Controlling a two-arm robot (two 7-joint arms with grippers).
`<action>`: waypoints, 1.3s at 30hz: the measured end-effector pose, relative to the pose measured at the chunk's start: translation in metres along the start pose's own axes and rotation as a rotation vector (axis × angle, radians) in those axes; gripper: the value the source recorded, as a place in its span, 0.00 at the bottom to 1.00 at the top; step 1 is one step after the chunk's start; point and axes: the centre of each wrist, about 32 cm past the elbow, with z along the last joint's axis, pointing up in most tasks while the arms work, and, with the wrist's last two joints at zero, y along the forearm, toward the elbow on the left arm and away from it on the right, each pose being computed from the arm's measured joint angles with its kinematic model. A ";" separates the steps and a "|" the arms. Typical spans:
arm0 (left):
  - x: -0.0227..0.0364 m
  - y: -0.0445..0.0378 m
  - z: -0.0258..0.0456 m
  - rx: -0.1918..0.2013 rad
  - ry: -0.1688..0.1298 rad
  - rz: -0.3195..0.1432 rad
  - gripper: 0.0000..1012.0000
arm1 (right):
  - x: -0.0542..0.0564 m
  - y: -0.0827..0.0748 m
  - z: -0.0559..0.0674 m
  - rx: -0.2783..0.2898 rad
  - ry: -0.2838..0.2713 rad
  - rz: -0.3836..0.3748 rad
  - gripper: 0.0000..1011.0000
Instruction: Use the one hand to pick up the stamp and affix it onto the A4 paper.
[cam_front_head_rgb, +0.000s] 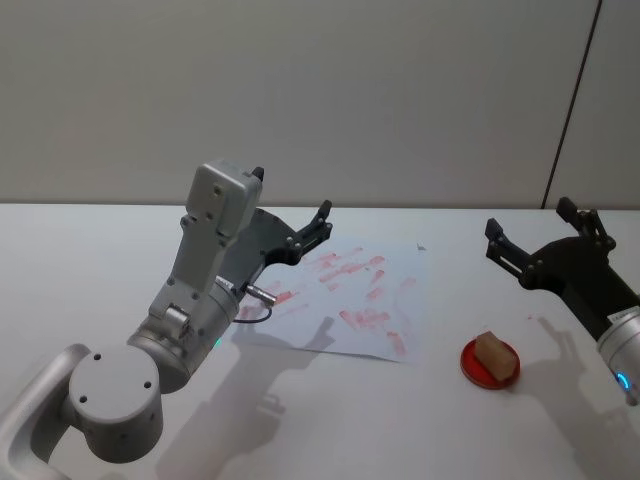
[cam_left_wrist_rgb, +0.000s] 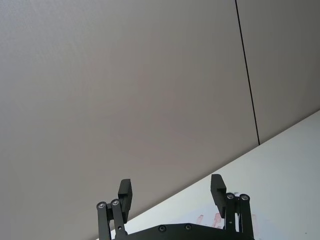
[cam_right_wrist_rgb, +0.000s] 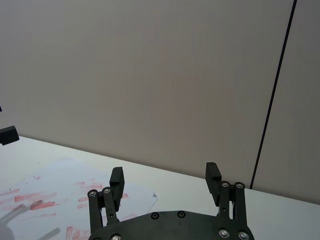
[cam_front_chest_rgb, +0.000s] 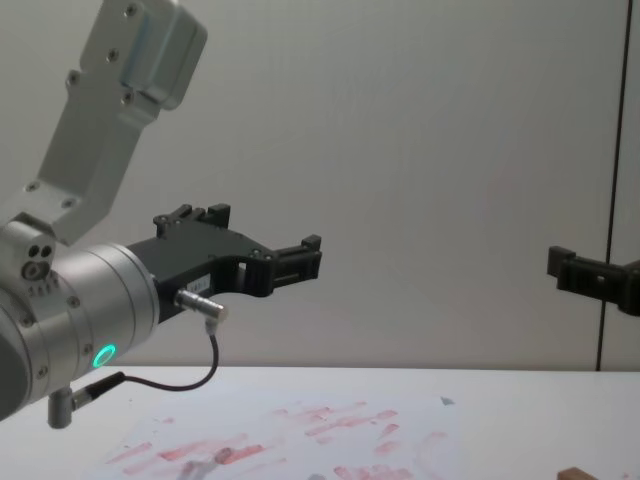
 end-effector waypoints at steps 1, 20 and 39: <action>0.0000 0.0000 0.0000 0.000 0.000 0.000 0.99 | 0.000 0.000 0.000 0.000 0.000 0.000 0.99; 0.0000 0.0000 0.0000 0.000 0.000 0.000 0.99 | -0.001 -0.007 0.001 -0.006 0.001 -0.001 0.99; 0.0000 0.0000 0.0000 0.000 0.000 0.000 0.99 | -0.012 -0.054 0.014 -0.165 -0.014 -0.019 0.99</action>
